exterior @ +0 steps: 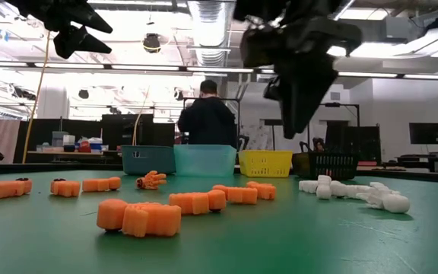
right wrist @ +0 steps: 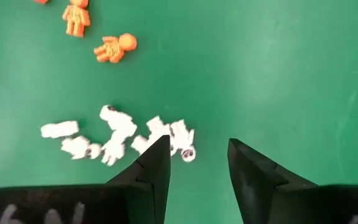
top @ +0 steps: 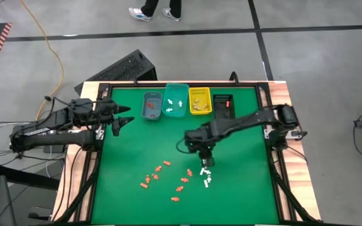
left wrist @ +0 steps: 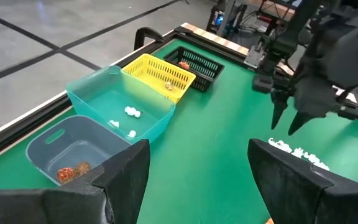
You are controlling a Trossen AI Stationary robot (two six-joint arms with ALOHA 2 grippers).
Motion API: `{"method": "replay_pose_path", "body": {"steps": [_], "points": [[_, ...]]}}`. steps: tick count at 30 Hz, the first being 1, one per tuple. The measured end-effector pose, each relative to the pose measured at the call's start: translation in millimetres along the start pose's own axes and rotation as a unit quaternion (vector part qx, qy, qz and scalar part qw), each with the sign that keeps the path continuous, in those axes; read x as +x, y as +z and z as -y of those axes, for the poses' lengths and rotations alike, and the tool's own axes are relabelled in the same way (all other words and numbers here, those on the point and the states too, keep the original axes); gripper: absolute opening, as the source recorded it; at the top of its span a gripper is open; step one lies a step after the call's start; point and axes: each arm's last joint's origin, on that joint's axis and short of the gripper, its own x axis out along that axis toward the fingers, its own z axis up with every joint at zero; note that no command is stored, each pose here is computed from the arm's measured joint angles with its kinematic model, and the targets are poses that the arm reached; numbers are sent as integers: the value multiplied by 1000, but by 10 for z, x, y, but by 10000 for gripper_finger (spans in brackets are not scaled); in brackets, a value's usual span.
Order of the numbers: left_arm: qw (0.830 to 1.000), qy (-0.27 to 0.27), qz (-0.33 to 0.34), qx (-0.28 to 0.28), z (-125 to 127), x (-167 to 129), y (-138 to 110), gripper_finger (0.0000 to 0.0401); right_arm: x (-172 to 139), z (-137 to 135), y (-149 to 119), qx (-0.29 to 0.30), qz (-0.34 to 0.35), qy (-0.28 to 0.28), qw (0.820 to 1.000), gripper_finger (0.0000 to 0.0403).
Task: Sort Halloween decoration
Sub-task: Put the white skeleton toy into the blue transparent bin
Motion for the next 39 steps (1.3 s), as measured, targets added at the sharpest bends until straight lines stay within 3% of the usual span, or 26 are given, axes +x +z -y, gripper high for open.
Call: {"method": "replay_pose_path", "body": {"steps": [6,10,22,39], "points": [[1000,0,0,13,0,1,0,261,123,-142,-231,-46,47,-30,997,148],[1000,0,0,5,0,1,0,261,309,-233,-323,-48,26,-35,998,145],[1000,10,3,-3,-6,1,2,261,430,-240,-345,-34,14,-84,996,127],[1000,11,4,-15,-6,1,3,261,437,-324,-365,-58,11,-101,993,127]]}}
